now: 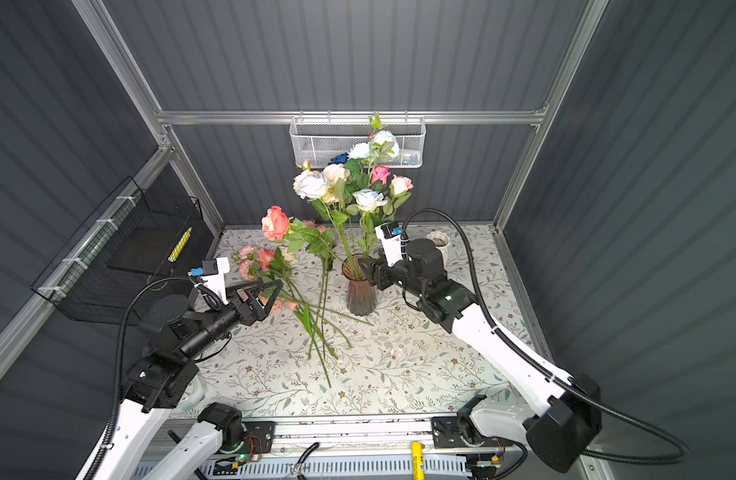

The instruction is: Arrange the flowers into the vase

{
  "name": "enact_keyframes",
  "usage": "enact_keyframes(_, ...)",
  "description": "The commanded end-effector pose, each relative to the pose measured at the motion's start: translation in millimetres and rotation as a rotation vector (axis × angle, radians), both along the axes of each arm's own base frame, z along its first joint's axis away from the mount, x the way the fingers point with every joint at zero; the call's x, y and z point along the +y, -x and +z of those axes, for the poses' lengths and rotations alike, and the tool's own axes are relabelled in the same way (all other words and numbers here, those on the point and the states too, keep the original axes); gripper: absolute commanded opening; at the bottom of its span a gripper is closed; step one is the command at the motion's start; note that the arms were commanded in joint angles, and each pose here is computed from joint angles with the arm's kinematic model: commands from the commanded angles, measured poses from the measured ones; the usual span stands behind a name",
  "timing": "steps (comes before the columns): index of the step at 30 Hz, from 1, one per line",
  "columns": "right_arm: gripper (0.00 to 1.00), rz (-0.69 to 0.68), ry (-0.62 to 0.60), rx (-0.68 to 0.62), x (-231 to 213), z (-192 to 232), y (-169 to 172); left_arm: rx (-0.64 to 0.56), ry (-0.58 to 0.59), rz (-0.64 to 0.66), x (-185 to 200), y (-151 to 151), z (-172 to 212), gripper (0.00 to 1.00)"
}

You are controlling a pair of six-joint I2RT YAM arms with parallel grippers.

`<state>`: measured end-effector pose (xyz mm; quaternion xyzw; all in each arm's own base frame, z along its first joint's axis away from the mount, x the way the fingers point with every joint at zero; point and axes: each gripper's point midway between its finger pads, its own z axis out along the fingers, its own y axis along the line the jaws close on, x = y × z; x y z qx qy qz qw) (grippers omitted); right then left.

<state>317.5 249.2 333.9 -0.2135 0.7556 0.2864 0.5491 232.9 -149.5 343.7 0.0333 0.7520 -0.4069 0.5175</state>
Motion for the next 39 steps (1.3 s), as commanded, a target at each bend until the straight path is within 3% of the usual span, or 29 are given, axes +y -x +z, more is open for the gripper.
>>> enact_keyframes(1, 0.71, -0.034, -0.084, 0.032, -12.6, 2.3, 10.8, 0.053, 0.009, -0.063, -10.8, 2.4, -15.9, 0.9)
enact_keyframes(7, 0.71, -0.109, -0.171, 0.218, -31.0, -31.4, 4.0, 0.193, 0.041, -0.111, -32.8, -14.7, -65.2, 0.83)
enact_keyframes(15, 0.69, -0.165, -0.243, 0.432, -25.8, -68.4, -30.7, 0.23, 0.088, -0.173, -81.1, -57.5, -86.7, 0.84)
enact_keyframes(24, 0.59, -0.162, -0.252, 0.465, -14.3, -82.5, -50.4, 0.279, 0.061, -0.125, -100.8, -108.0, -95.1, 0.69)
enact_keyframes(28, 0.56, -0.155, -0.252, 0.473, -10.2, -86.0, -55.2, 0.268, 0.054, -0.128, -109.7, -124.6, -93.1, 0.68)
enact_keyframes(33, 0.54, -0.147, -0.248, 0.482, -6.7, -89.4, -58.9, 0.28, 0.043, -0.142, -119.8, -140.0, -98.3, 0.53)
enact_keyframes(39, 0.49, -0.133, -0.243, 0.495, -2.6, -95.3, -60.7, 0.298, 0.075, -0.174, -130.7, -147.7, -105.7, 0.51)
